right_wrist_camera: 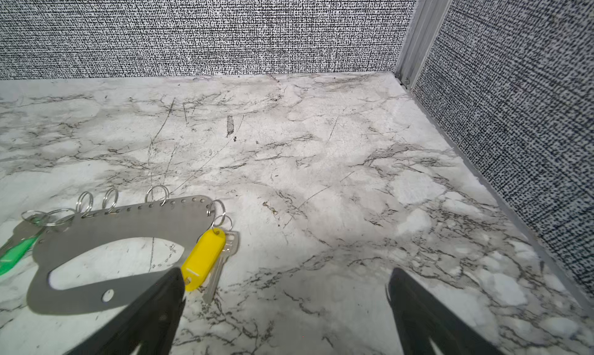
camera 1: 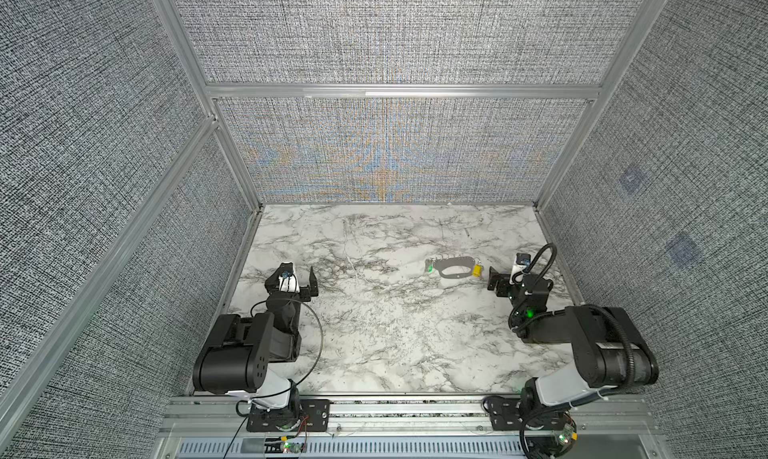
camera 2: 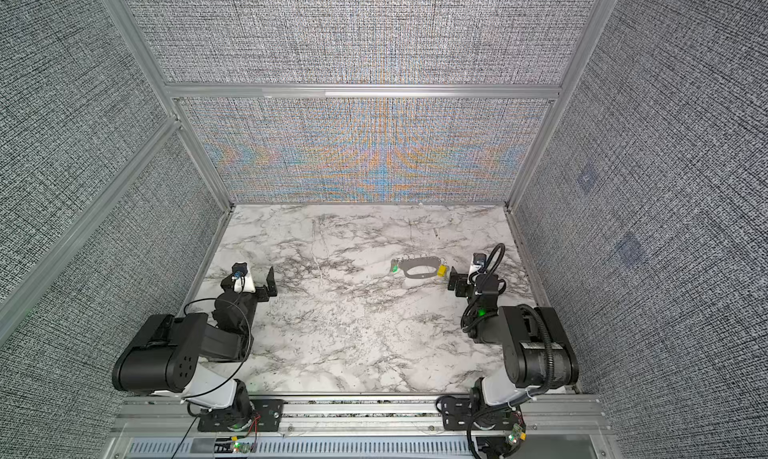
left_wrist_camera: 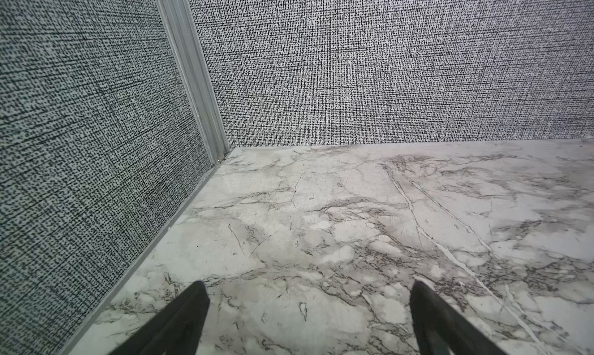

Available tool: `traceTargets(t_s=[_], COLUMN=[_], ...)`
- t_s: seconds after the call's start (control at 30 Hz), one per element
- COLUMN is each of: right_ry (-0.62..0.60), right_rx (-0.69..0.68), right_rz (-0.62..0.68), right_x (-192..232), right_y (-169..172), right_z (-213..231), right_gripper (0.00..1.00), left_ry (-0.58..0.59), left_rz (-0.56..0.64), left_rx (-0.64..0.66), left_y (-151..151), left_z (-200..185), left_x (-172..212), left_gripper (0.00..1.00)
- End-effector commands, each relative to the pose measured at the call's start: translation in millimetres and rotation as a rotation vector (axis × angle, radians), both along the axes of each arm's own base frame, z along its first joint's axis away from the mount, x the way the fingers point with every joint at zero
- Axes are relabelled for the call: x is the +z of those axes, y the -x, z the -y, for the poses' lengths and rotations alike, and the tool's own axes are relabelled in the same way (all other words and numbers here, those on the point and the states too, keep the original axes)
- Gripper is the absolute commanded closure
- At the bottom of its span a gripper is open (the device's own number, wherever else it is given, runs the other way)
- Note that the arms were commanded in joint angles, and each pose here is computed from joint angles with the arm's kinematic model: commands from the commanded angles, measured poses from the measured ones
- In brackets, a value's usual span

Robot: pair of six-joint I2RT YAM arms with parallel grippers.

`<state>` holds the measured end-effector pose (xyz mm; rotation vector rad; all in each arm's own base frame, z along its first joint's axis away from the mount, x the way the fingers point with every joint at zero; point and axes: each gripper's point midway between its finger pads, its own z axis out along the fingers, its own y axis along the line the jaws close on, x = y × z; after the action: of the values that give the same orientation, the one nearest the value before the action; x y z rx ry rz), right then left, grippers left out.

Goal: Remove the keys from the keyring

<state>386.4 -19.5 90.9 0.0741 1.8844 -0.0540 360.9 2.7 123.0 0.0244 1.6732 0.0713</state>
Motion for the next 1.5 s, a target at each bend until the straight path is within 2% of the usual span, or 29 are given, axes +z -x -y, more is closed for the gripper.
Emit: traceTargets(t_s=[0.0, 0.9, 1.07, 1.13, 1.33, 1.47], right_ry=[0.004, -0.02, -0.02, -0.022, -0.014, -0.059], right_rx=[-0.007, -0.007, -0.023, -0.013, -0.019, 0.055], right_rz=[0.031, 0.03, 0.036, 0.04, 0.054, -0.054], right_x=[7, 7, 8, 8, 30, 56], right_y=[-1, -2, -1, 0, 2, -7], right_z=[1, 4, 7, 5, 6, -11], right_gripper=[0.0, 0.01, 0.01, 0.01, 0.01, 0.06], left_ry=[-0.001, 0.0, 0.03, 0.027, 0.013, 0.041], left_rz=[0.024, 0.025, 0.051, 0.056, 0.059, -0.07], left_rx=[-0.013, -0.015, 0.063, 0.054, 0.032, 0.069], left_y=[-2, -1, 5, 6, 4, -11], left_z=[2, 2, -11, -9, -6, -10], left_x=[6, 6, 12, 15, 28, 39], left_gripper=[0.01, 0.01, 0.01, 0.01, 0.02, 0.01])
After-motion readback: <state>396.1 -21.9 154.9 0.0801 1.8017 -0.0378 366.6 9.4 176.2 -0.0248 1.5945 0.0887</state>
